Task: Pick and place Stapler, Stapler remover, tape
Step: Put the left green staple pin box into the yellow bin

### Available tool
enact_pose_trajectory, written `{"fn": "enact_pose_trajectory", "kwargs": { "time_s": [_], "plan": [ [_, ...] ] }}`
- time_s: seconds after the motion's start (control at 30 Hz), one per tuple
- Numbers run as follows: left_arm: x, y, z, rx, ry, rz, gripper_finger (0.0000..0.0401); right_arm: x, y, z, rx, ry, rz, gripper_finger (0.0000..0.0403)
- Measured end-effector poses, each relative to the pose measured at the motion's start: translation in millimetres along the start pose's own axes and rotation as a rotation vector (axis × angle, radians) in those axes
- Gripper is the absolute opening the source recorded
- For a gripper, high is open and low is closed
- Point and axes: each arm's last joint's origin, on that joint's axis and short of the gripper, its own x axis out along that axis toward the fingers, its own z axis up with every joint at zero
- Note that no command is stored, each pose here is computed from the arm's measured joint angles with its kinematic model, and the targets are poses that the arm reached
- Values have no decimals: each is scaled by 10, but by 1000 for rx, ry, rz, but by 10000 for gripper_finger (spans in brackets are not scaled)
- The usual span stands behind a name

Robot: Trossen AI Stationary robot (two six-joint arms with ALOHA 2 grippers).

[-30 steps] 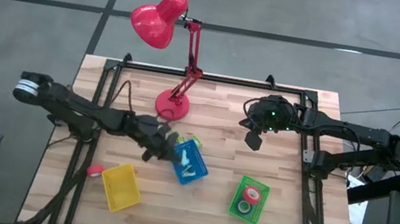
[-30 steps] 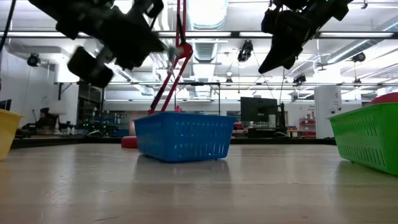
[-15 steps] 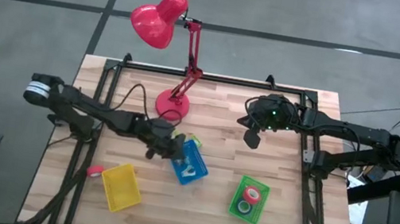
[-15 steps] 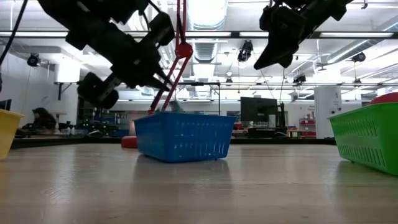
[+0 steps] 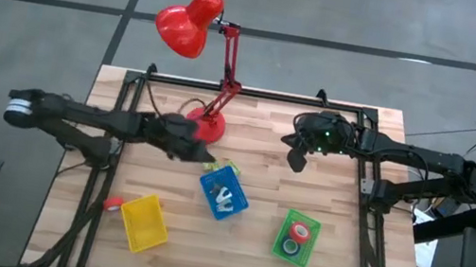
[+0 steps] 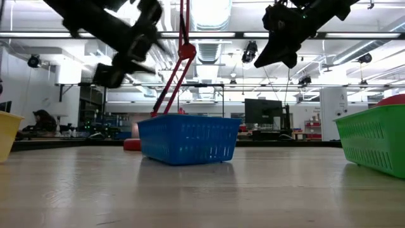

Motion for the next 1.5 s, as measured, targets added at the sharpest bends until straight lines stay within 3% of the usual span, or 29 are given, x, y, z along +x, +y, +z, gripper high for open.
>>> {"fn": "enact_pose_trajectory", "kwargs": {
  "time_s": [0.1, 0.17, 0.37, 0.53, 0.77, 1.0, 1.23, 1.5],
  "plan": [
    [-180, 253, 116, -143, -7, 220, 203, 0, 1, 6, 61, -6, 1, 8],
    [-239, 370, 193, -156, 4, 288, 204, 0, 1, 10, 100, -12, -3, 8],
    [-177, 509, 318, -20, 68, 353, 211, -2, -26, 17, 186, -44, -97, 8],
    [14, 608, 404, -2, 54, 407, 259, -2, -27, 17, 273, -49, -98, 8],
    [317, 602, 515, -155, 12, 416, 324, -10, -64, 9, 168, -30, -111, 8],
    [664, 589, 604, -228, 32, 491, 328, -85, -124, -66, 102, 53, -142, 8],
    [826, 637, 552, -279, 118, 668, 324, -189, -130, -96, 0, 79, -141, 8],
    [918, 642, 522, -280, 106, 702, 321, -315, -122, -76, -54, 40, -132, 8]
  ]
}}
